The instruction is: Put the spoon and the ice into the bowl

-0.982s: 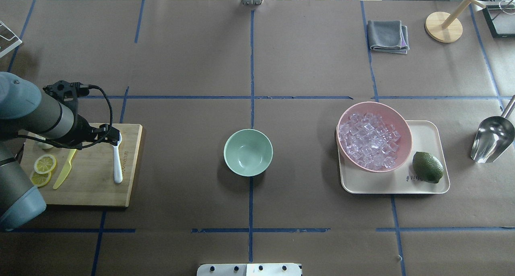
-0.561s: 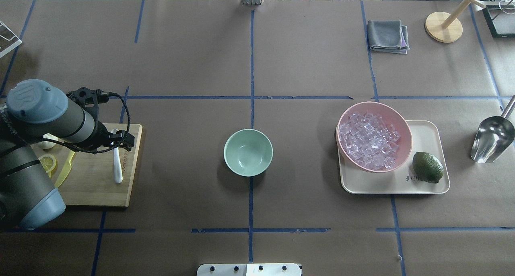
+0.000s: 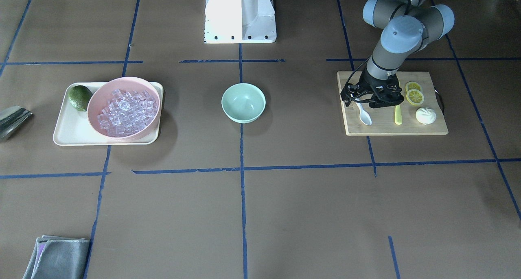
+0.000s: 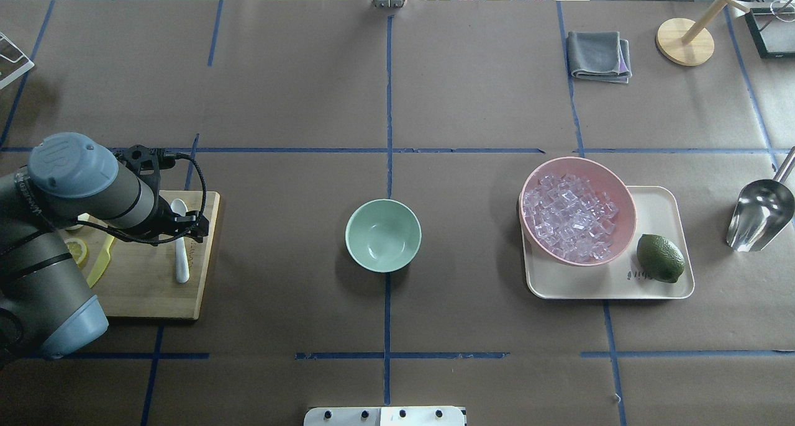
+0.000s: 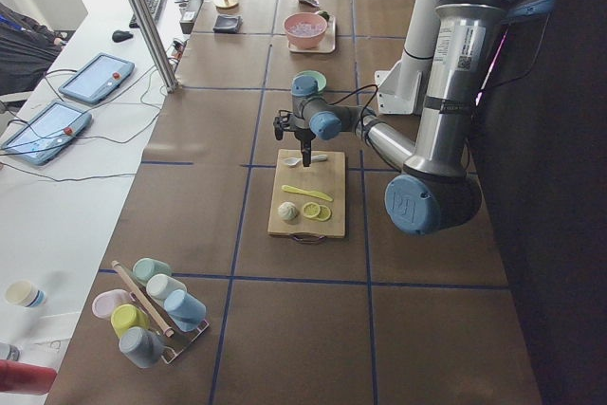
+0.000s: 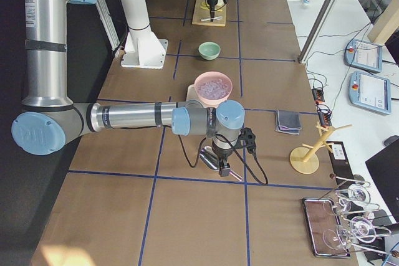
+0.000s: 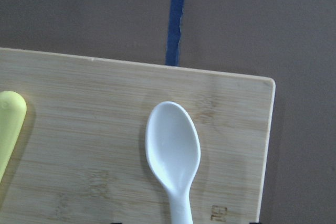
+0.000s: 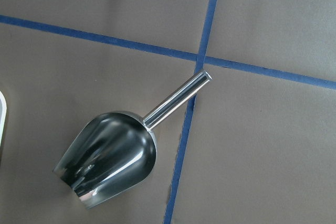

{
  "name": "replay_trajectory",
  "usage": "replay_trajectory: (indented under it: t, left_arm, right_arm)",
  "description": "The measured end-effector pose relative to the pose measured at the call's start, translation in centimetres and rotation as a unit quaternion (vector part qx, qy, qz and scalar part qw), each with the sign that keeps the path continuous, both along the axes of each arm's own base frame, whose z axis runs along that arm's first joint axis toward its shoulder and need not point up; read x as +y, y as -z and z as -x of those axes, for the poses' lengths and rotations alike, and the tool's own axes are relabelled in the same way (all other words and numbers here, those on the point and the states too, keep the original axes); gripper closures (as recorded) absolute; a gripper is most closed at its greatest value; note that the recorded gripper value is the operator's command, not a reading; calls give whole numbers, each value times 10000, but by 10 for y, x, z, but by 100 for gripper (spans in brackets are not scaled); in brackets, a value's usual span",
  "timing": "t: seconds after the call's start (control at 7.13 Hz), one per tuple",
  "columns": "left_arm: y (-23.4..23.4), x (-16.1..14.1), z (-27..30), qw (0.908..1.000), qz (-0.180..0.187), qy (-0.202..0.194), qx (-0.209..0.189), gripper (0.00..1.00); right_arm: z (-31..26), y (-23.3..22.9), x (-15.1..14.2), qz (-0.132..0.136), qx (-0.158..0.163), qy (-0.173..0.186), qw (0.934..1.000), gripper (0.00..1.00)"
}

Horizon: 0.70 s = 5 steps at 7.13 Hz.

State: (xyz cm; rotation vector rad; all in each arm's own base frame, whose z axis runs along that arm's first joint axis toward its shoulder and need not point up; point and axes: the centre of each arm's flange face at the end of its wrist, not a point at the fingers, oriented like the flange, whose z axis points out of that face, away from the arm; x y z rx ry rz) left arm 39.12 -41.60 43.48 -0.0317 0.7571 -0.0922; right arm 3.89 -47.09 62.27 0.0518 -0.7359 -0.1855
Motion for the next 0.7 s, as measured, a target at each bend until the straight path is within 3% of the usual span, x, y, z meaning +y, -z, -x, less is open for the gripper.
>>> replay_trajectory:
  t: [0.42,0.7]
  left_arm:
    - [-2,0,-1,10000,10,-26,-7,36]
    - [-2,0,-1,10000,21,-36,-4,47]
  right_arm:
    - [0,0,0,0,0,0,10000,0]
    - [0,0,0,0,0,0,10000,0]
